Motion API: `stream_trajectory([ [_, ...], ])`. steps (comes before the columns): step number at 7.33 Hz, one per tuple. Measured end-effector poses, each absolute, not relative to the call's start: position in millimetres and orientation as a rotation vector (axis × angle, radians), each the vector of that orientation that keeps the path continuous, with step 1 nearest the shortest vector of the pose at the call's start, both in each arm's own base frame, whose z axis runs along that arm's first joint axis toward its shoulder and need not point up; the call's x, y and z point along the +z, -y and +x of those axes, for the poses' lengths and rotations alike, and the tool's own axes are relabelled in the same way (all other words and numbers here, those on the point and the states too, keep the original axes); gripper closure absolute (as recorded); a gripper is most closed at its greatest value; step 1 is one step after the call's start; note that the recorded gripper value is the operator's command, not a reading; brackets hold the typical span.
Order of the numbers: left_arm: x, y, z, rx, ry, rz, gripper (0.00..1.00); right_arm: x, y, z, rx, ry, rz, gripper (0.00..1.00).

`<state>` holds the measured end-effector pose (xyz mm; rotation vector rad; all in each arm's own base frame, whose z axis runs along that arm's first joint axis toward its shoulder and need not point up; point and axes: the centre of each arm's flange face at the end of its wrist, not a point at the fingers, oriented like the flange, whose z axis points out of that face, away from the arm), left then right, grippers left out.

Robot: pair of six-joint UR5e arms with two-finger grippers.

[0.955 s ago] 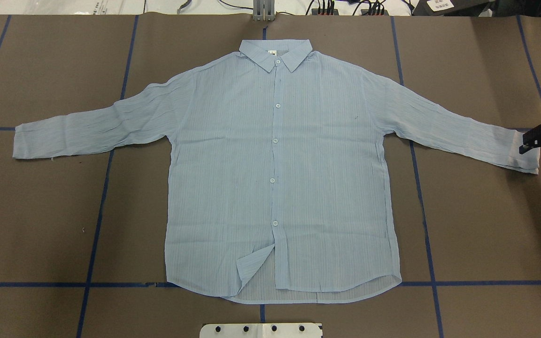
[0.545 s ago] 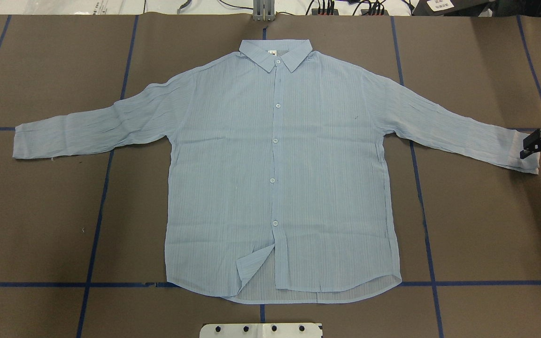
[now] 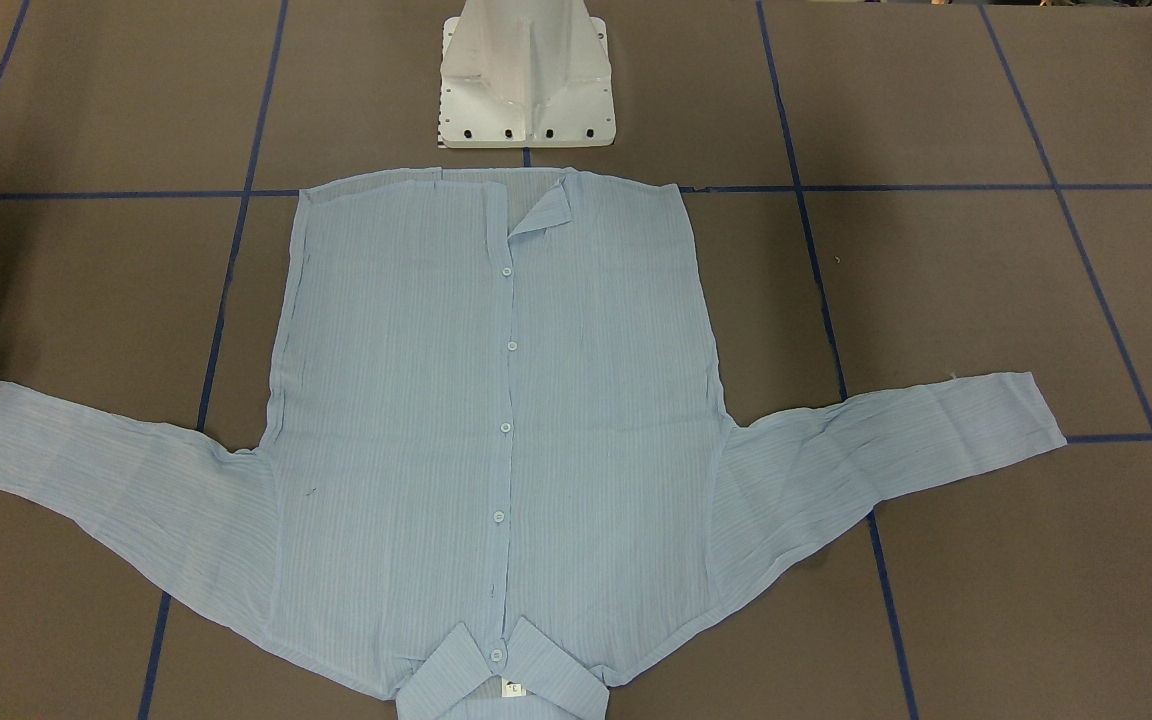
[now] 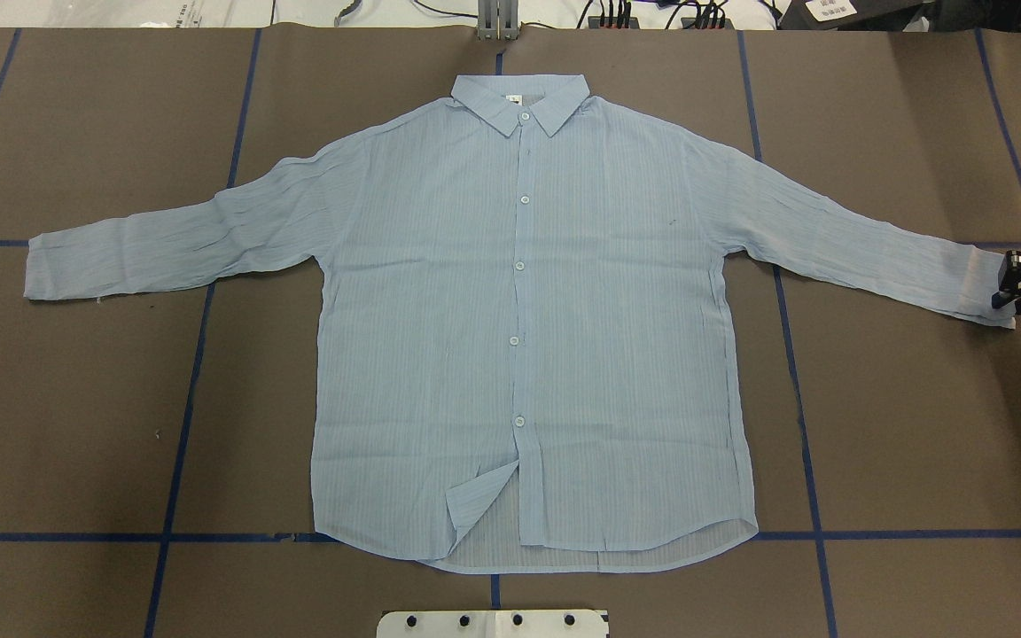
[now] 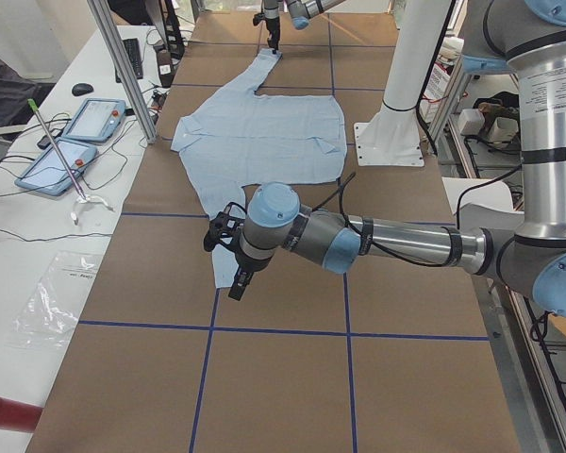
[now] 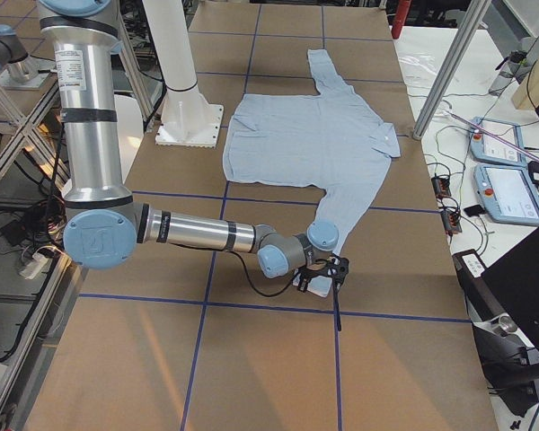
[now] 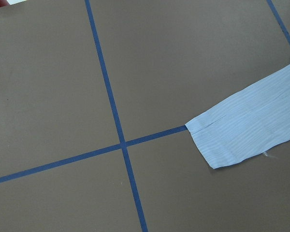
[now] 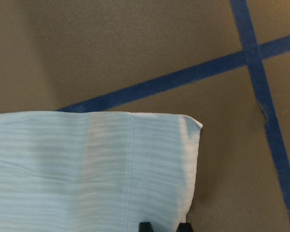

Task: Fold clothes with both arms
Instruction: 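Grasp the sleeve cuff with the right gripper and lift it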

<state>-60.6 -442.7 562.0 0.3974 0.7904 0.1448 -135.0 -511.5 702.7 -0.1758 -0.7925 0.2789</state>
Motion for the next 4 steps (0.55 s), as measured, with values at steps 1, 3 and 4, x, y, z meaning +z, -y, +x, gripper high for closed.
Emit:
stream_trajectory([
  [1, 562, 443, -61, 0.144, -0.79, 0.398, 0.0, 699, 512, -135, 0.281, 0.798, -0.173, 1.0],
  [3, 561, 442, -61, 0.146, -0.796, 0.398, 0.0, 687, 514, -137, 0.274, 0.813, -0.159, 1.0],
  [4, 561, 442, -60, 0.146, -0.798, 0.397, 0.0, 680, 515, -137, 0.27, 0.823, -0.151, 1.0],
])
